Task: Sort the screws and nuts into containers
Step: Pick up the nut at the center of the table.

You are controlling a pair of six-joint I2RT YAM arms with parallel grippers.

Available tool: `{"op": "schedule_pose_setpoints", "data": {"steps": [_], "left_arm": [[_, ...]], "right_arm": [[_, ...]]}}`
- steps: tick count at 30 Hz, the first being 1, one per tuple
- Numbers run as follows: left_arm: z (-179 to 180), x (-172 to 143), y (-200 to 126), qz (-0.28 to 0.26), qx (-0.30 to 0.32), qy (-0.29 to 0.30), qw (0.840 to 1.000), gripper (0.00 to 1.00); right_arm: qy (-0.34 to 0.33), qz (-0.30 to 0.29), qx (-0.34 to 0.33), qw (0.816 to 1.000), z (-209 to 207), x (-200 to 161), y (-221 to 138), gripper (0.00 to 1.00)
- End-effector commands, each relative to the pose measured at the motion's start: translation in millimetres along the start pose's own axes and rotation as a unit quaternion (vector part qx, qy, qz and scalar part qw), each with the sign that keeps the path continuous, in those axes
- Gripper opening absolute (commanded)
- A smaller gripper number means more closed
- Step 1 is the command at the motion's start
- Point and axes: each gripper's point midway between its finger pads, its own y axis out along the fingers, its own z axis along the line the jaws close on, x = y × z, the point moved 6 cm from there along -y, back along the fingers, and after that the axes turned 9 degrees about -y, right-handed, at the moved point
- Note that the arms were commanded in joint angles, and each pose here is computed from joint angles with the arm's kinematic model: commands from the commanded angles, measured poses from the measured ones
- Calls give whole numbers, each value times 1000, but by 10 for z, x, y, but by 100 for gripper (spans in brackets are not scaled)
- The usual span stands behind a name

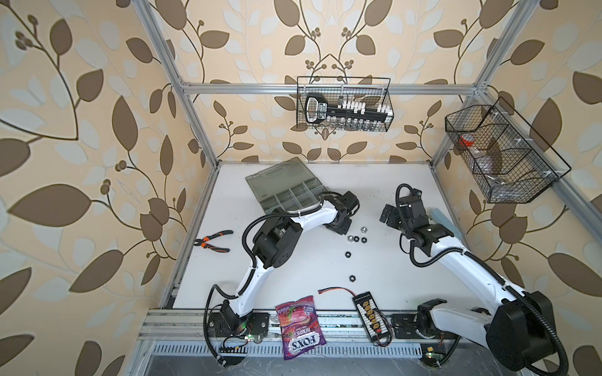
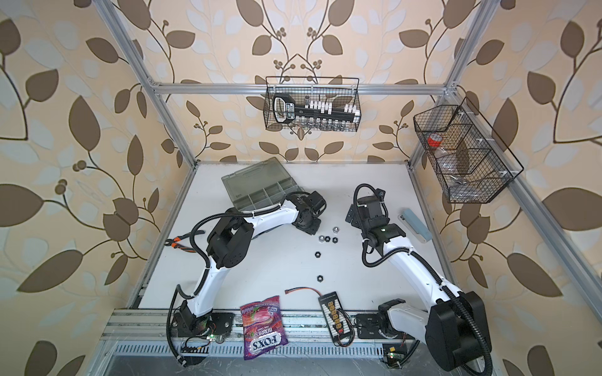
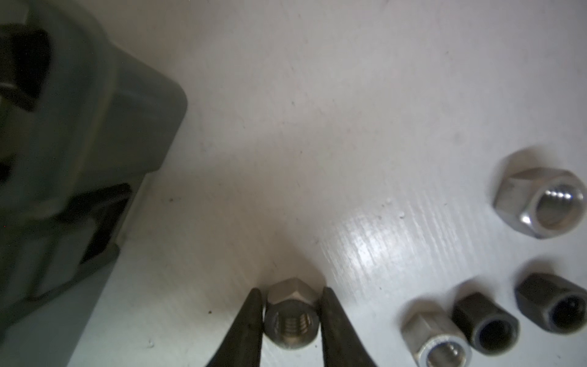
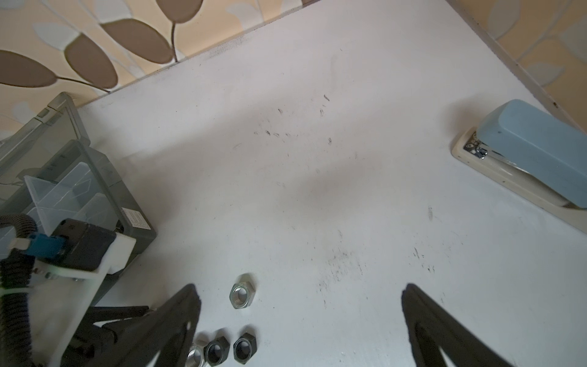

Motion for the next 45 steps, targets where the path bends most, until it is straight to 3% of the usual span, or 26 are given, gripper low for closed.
{"op": "schedule_pose_setpoints", "data": {"steps": [1, 2, 10, 25, 35, 45], "left_arm": [[45, -162, 148, 50, 10, 9, 999, 26], [47, -164, 146, 51, 11, 9, 999, 22], [34, -114, -1, 25, 0, 2, 1000, 13], [204, -338, -236, 11, 13, -33, 999, 9], [389, -502, -634, -23, 25, -67, 997, 8], [664, -554, -1232, -87, 44, -104, 990, 7]], "right_arm": [[2, 3, 3, 1000, 8, 3, 24, 100], [2, 3, 4, 1000, 13, 6, 23, 100], [1, 5, 7, 1000, 41, 19, 57, 100], [-2, 2, 20, 1000, 87, 77, 50, 100], [-4, -9, 16, 1000, 59, 96, 1, 100], [-8, -4, 16, 1000, 69, 85, 30, 100]]}}
